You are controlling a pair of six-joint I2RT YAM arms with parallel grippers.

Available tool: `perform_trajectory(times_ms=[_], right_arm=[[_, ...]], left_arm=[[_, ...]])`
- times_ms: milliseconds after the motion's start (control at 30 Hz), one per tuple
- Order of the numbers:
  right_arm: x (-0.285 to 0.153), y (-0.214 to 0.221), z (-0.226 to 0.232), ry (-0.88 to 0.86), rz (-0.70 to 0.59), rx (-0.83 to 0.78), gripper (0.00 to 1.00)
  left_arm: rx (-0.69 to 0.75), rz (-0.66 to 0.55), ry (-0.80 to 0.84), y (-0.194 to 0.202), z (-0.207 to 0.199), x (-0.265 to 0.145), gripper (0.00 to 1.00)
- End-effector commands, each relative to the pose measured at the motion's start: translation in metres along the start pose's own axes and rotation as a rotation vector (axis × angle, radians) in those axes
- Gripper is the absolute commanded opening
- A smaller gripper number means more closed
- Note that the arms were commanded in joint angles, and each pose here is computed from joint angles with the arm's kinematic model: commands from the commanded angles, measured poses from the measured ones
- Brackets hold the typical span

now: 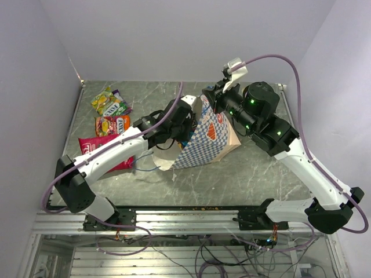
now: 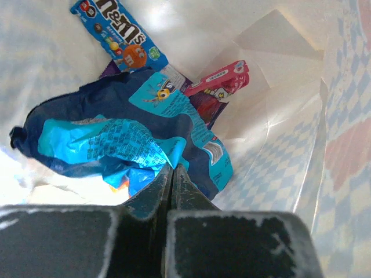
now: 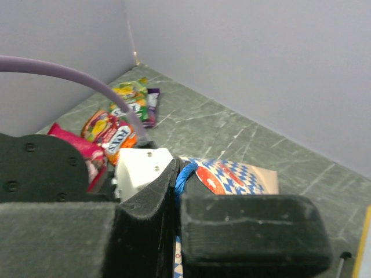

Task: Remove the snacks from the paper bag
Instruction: Take out the snack from the paper bag.

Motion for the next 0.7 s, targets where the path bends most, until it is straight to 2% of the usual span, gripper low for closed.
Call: perform_trajectory(times_ms=[0, 133, 300, 400, 500, 667], right_arm=[[-0.013, -0.029, -0.024, 0.149, -0.062, -0.036, 0.00], [-0.018, -0.025, -0.040, 0.252, -0.045, -0.031, 0.00], [-0.017, -0.016, -0.049, 0.302, -0.013, -0.039, 0.00], [-0.016, -0.014, -0.049, 0.300, -0.007, -0.044, 0.00], [-0.015, -0.012, -0.050, 0.301, -0.004, -0.047, 0.00], [-0.013, -0.008, -0.052, 0.307, 0.016, -0.054, 0.00]], left_arm=[[-0.054, -0.210, 0.067, -0.059, -0.014, -0.053, 0.07], [-0.064, -0.207, 0.038, -0.056, -0.007, -0.060, 0.07], [-0.097, -0.200, 0.089, -0.055, -0.014, -0.067, 0.07], [-0.107, -0.212, 0.108, -0.067, -0.020, -0.080, 0.07], [-0.122, -0.189, 0.056, -0.077, -0.017, -0.088, 0.07], [-0.150, -0.212, 0.119, -0.098, -0.033, -0.109, 0.07]])
Point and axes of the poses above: each gripper's point midway between its finger pads, its own x axis out along the fingers, its own z axis along the line the jaws close on, y = z × x, the point moved 3 cm from there along -x, back along the fingers, and after that the axes turned 3 degrees about -x, right-handed, at the moved point
